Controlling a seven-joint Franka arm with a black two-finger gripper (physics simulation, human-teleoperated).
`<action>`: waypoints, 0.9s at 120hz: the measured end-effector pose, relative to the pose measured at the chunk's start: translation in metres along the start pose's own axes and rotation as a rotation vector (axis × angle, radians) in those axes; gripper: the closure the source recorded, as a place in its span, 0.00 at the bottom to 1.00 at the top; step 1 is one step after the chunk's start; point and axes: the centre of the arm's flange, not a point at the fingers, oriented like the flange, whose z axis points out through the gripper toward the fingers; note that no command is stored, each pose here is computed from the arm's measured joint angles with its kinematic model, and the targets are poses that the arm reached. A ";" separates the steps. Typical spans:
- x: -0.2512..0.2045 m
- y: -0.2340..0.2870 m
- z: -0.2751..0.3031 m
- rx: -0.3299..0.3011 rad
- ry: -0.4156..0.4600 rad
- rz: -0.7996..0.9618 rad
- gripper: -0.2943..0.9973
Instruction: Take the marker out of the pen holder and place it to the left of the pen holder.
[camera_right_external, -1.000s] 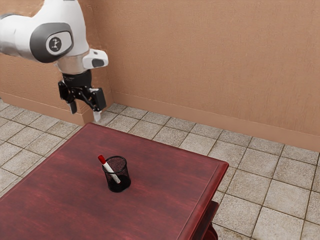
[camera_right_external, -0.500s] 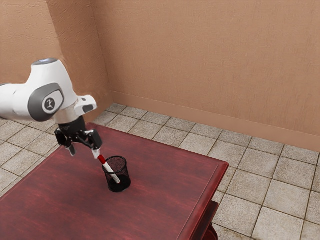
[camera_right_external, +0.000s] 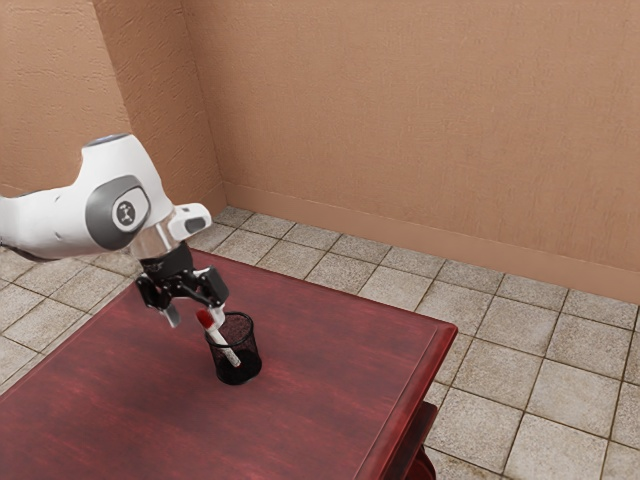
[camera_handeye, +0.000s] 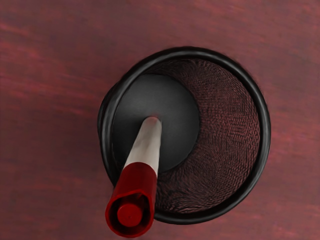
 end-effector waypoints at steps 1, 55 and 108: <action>0.002 0.000 0.000 0.000 0.000 0.001 0.23; 0.029 -0.014 0.006 -0.005 -0.086 0.040 0.29; 0.035 -0.003 0.004 0.005 -0.069 0.114 0.64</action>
